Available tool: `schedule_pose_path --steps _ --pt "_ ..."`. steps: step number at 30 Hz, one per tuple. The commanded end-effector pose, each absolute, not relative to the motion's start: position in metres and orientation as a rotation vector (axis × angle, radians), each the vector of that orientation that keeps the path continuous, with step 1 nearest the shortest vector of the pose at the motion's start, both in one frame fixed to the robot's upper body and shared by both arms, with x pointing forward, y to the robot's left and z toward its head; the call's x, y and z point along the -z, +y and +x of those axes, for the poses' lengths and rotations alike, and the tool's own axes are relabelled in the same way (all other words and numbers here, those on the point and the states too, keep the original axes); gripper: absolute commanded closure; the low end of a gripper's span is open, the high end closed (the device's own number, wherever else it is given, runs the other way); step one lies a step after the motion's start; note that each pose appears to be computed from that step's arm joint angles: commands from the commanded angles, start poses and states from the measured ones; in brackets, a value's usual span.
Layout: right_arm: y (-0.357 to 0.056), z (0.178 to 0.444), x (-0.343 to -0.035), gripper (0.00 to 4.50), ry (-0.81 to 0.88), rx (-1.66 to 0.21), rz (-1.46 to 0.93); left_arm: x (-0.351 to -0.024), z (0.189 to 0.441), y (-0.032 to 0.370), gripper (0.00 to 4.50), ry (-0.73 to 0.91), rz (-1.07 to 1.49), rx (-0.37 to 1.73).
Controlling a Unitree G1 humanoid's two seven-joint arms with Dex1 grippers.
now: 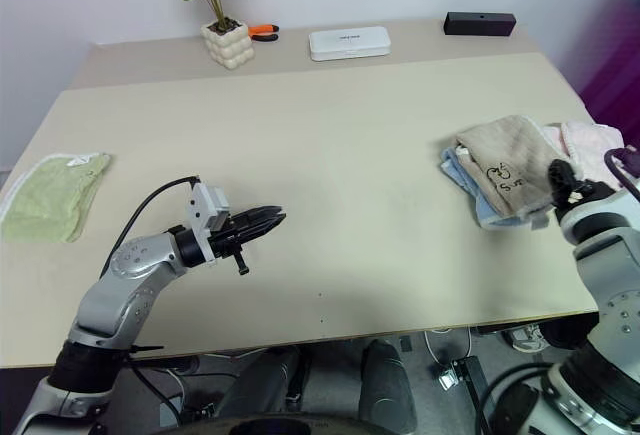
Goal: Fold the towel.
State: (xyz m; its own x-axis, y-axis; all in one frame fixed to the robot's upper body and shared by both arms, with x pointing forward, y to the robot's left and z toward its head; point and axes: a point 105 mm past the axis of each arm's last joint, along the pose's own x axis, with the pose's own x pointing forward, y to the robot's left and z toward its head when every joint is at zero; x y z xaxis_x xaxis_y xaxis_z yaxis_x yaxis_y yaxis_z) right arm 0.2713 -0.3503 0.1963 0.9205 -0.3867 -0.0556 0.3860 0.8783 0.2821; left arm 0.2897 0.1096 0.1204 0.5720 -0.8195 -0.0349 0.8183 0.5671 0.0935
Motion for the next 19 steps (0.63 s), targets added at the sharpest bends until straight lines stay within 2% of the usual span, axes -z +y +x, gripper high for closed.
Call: schedule_pose_path --steps 1,3,5,7,10,14,19 --pt "-0.353 0.268 -0.238 1.57 -0.152 0.427 0.069 -0.135 0.309 0.137 3.96 -0.086 0.097 0.803" --pt "-0.348 0.272 -0.251 1.57 -0.186 0.388 -0.026 -0.138 0.316 0.148 3.96 -0.106 0.121 0.740" --pt "-0.319 0.286 -0.263 1.57 -0.211 0.200 -0.098 -0.141 0.322 0.167 3.96 -0.120 0.160 0.664" --pt "-0.270 0.297 -0.264 1.57 -0.193 -0.084 -0.211 -0.143 0.324 0.188 3.96 -0.119 0.184 0.596" --pt "-0.238 0.301 -0.250 1.57 -0.142 -0.310 -0.259 -0.142 0.319 0.200 3.96 -0.101 0.201 0.569" --pt "-0.213 0.309 -0.223 1.57 -0.051 -0.512 -0.292 -0.141 0.307 0.218 3.96 -0.083 0.214 0.519" --pt "-0.204 0.319 -0.204 1.57 -0.001 -0.610 -0.293 -0.139 0.293 0.226 3.96 -0.071 0.206 0.467"
